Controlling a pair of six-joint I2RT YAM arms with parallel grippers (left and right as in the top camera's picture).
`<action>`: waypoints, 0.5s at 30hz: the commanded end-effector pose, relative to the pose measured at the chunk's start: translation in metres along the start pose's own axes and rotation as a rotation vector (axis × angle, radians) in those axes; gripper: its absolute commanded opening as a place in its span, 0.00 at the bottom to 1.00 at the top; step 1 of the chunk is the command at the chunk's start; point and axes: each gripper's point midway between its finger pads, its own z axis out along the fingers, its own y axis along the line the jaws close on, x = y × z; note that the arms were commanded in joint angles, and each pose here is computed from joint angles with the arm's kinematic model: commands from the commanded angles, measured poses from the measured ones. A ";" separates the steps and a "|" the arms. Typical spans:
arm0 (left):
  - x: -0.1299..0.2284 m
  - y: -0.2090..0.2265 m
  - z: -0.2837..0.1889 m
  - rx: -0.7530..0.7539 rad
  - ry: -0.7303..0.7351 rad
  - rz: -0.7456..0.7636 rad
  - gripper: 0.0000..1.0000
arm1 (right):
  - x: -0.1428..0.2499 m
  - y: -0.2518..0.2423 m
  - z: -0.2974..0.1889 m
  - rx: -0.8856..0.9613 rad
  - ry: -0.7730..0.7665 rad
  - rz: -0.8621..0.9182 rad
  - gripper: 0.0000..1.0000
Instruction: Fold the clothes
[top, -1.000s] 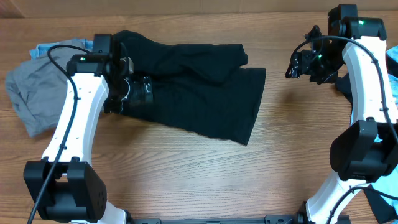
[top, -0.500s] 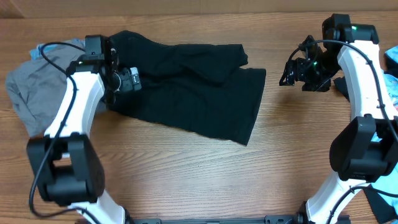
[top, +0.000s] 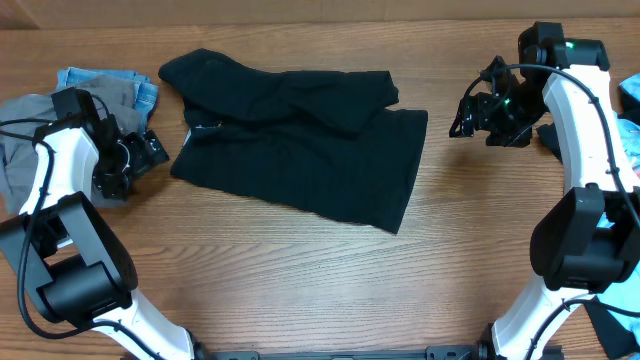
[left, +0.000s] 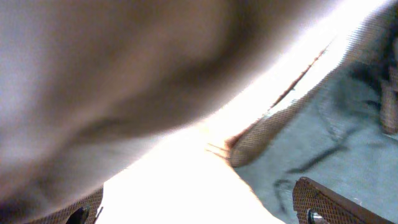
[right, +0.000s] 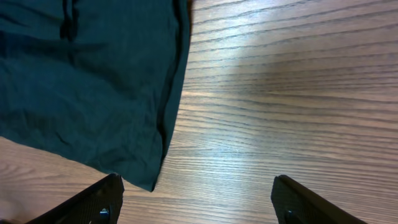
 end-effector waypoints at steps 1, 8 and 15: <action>0.003 -0.053 -0.019 0.136 -0.031 0.161 1.00 | -0.003 -0.008 0.001 0.047 -0.009 0.010 0.83; 0.034 -0.075 -0.008 -0.085 0.018 0.333 1.00 | 0.042 0.012 0.026 -0.094 0.173 0.107 0.83; 0.031 -0.083 -0.006 -0.046 0.001 0.357 1.00 | 0.111 0.044 0.093 -0.201 0.395 0.070 0.80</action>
